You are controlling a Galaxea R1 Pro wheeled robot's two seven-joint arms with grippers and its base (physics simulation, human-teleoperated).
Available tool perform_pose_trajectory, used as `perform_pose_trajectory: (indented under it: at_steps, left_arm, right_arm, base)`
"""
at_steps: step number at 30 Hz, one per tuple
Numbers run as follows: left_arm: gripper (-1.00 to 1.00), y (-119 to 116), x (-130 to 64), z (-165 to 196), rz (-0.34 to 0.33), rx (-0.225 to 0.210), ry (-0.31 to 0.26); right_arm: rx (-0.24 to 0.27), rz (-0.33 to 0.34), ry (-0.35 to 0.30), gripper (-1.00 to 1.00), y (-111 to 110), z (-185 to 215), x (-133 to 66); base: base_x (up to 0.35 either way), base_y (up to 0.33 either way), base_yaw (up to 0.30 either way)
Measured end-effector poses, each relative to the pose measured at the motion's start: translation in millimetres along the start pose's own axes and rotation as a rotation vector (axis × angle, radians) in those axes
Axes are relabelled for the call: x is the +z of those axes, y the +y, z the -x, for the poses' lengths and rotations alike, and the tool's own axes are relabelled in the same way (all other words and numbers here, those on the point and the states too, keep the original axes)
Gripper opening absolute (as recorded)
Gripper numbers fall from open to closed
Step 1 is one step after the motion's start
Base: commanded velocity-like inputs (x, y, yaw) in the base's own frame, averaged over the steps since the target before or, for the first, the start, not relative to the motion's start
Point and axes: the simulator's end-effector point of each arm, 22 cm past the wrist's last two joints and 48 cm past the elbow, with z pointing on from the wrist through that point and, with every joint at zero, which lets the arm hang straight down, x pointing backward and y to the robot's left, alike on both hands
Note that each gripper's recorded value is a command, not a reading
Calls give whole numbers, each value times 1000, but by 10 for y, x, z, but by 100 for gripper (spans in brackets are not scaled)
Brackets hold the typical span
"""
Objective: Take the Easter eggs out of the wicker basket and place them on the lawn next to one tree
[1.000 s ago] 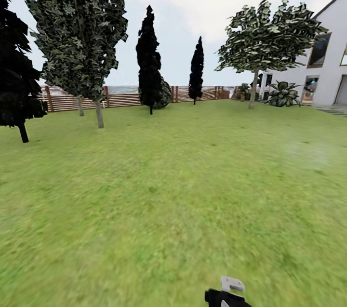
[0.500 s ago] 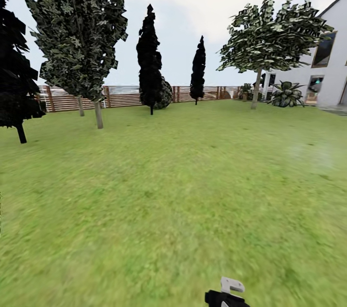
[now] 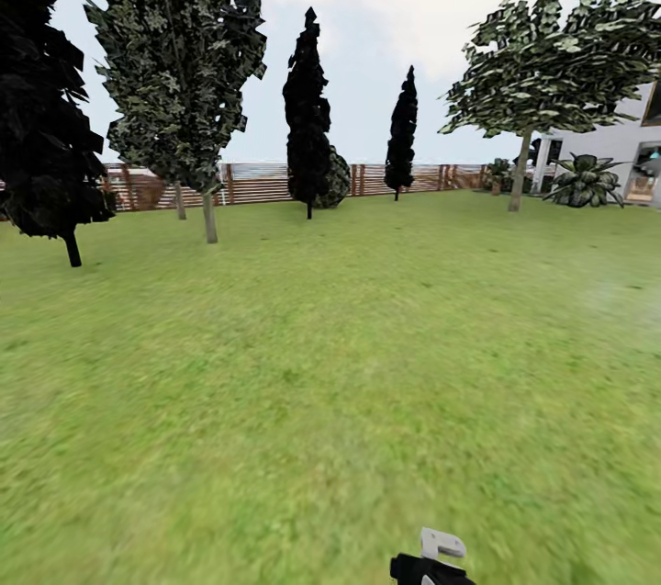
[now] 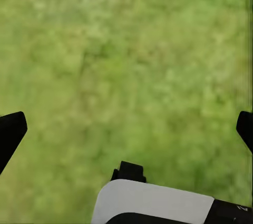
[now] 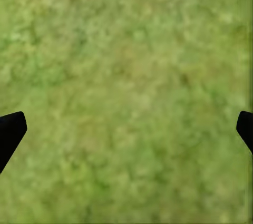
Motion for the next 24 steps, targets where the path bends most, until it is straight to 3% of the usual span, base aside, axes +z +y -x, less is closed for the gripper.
perform_pose_trajectory:
  at_steps: [5,14,24]
  left_arm:
    - [100,0,0,1,0,0,0]
    - [100,0,1,1,0,0,-1]
    - [100,0,1,2,0,0,-1]
  right_arm:
    - [-1,0,0,100,-2,-1,1]
    - [-2,0,1,100,-3,-6,2]
    - [-1,-1,1,100,-3,-5,2]
  base:
    - [211,-252,66]
    - [162,-276,211]
    - [145,-286,47]
